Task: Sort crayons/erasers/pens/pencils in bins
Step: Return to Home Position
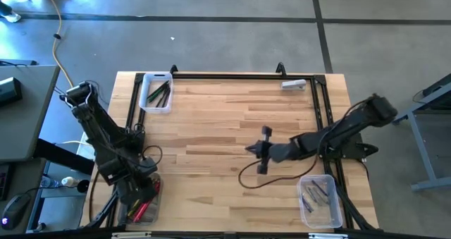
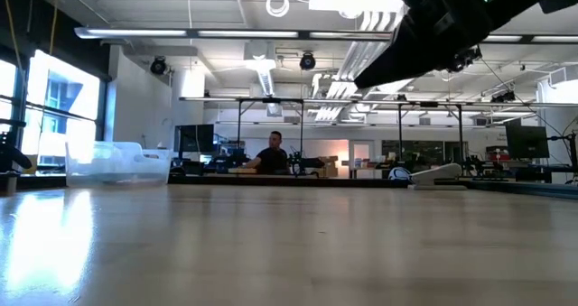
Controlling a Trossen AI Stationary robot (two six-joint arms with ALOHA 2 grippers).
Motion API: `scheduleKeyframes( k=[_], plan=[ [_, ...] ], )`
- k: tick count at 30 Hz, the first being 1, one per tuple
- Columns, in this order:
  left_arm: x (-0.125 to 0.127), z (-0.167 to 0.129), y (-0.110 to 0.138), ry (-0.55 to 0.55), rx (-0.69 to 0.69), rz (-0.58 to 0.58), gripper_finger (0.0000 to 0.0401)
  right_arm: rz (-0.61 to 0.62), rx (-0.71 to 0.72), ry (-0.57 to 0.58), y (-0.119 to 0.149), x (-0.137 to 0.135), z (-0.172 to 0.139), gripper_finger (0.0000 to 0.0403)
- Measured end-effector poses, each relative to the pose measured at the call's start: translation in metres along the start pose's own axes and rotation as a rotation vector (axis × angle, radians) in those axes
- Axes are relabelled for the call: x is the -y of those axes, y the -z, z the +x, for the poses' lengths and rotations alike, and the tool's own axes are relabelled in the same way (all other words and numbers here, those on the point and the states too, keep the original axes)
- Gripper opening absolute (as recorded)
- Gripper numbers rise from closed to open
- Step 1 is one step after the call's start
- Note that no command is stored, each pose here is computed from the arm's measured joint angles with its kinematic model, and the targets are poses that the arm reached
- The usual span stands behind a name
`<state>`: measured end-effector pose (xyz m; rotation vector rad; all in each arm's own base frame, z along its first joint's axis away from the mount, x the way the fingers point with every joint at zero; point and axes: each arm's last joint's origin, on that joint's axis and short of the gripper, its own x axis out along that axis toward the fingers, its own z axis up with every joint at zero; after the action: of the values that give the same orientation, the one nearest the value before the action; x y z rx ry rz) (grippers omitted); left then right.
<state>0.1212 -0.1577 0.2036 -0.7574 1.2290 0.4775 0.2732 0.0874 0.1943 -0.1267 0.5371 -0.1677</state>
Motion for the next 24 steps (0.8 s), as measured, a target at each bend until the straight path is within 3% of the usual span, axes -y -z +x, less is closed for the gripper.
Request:
scheduleKeyframes(
  k=[6,10,18,21,24],
  plan=[
    [0.002,-0.017,-0.016,-0.044,0.020,0.144,0.0109,0.025,0.077,0.027,0.006,0.025,-0.021,0.0000],
    [0.008,-0.034,-0.035,0.016,0.071,0.328,0.0115,0.023,0.095,-0.002,0.007,0.041,-0.026,0.0000],
    [0.016,-0.040,-0.098,0.151,0.349,0.619,0.0045,0.020,0.202,-0.092,0.017,0.080,-0.020,0.0000],
    [0.021,-0.042,-0.131,0.270,0.483,0.720,0.0010,0.021,0.263,-0.096,0.022,0.096,-0.018,0.0000],
    [0.021,-0.046,-0.163,0.350,0.624,0.804,0.0006,0.023,0.291,-0.109,0.025,0.113,-0.017,0.0000]
  ],
)
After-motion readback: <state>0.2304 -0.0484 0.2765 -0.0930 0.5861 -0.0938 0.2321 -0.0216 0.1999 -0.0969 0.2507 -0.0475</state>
